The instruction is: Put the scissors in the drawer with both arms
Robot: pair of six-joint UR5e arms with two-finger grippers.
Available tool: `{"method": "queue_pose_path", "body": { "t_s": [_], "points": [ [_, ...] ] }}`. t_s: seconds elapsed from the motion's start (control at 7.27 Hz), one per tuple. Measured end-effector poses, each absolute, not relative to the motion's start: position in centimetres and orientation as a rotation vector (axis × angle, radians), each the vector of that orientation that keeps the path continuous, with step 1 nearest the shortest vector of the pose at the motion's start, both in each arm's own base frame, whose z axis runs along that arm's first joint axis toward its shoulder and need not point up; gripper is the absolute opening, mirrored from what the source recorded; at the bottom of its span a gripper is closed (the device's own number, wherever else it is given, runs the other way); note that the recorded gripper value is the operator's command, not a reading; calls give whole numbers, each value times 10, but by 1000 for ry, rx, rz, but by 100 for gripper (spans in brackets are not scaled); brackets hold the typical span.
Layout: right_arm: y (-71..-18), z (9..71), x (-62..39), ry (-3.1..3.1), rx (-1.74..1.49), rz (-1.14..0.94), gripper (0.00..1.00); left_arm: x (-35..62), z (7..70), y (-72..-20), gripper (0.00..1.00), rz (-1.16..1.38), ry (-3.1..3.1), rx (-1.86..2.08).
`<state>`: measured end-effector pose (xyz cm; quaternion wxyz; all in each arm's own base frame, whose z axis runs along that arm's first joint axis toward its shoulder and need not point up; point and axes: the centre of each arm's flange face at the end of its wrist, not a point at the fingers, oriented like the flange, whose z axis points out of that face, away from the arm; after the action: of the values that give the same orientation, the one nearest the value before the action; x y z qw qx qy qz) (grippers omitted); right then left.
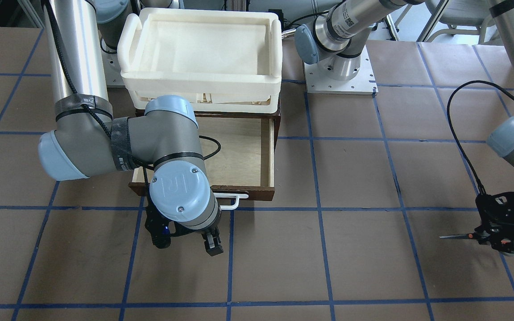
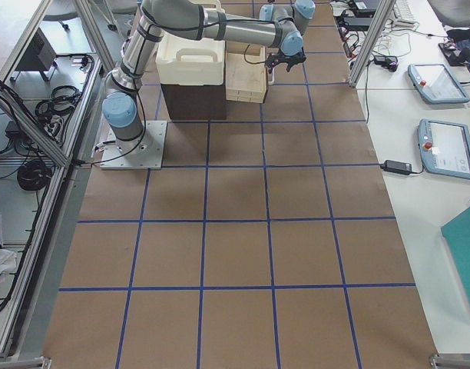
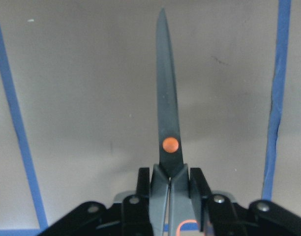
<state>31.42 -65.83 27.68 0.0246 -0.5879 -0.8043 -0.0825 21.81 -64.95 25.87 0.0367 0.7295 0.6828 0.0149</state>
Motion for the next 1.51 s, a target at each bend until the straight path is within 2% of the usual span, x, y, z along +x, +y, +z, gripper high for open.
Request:
{"method": "queue_pose_path", "body": {
  "t_s": [0.28,0.69,1.1,1.51],
  "points": [
    [-654,294,313,-2499,-1825,-237,100,150,323,-644,21,50,2076,2263],
    [-648,354,284,-2582,-1806,-186,100,68,394,-616,21,34,2118,2262],
    [-639,413,217,-2786,-1396,-60,100,-60,445,-580,21,-14,2171,2230],
    [-623,459,175,-2963,-947,27,100,-212,448,-540,21,-33,2281,2130]
  ]
}}
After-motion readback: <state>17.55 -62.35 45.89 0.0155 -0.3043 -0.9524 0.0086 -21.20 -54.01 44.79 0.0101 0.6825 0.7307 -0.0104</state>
